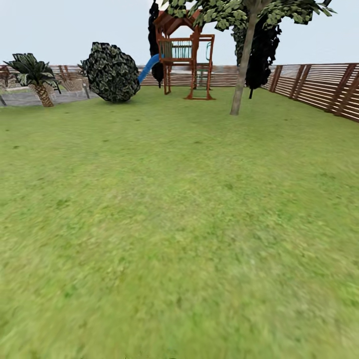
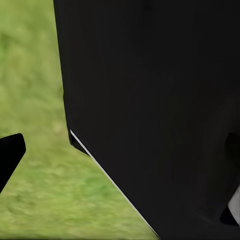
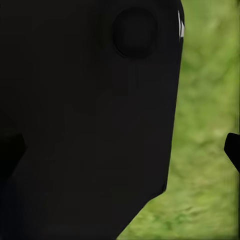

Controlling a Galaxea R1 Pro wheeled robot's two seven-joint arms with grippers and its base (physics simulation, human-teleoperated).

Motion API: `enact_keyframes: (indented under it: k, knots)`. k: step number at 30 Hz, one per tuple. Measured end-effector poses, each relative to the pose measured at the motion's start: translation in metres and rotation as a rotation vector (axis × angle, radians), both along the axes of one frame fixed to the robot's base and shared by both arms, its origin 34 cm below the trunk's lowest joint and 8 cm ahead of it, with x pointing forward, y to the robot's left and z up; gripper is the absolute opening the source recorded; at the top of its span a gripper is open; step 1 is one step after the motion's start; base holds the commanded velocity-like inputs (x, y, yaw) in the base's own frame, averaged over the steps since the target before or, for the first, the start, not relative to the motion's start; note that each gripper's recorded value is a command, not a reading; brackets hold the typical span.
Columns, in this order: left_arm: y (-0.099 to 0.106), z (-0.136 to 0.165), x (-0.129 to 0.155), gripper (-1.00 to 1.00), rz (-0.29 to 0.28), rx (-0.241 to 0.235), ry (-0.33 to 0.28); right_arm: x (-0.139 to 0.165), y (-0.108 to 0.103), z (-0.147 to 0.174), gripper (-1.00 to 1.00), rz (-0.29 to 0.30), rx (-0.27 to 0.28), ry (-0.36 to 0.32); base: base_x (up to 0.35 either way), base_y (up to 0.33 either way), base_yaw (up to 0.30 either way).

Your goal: Take the three Easter eggs out of the wicker basket on the lawn in the garden, then place them on the lawn next to a single tree (choose any tree) so that all three eggs are next to the same tree and none are left in the basket.

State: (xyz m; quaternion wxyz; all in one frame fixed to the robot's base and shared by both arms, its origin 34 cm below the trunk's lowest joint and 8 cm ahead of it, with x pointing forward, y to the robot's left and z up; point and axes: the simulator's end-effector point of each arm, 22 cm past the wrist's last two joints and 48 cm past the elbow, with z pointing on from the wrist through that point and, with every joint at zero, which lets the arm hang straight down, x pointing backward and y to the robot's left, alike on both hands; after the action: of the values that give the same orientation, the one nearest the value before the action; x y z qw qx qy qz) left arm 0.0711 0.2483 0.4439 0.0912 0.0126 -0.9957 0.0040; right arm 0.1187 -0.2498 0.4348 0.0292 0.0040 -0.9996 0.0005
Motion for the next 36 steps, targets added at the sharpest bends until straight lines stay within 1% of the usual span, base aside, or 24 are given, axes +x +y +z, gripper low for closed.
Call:
enact_keyframes:
  k: [36]
  knots:
    - [0.000, 0.003, -0.015, 1.00, 0.000, 0.000, 0.040, -0.015, 0.001, 0.001, 1.00, 0.000, 0.002, 0.040, 0.000, 0.000, 0.213]
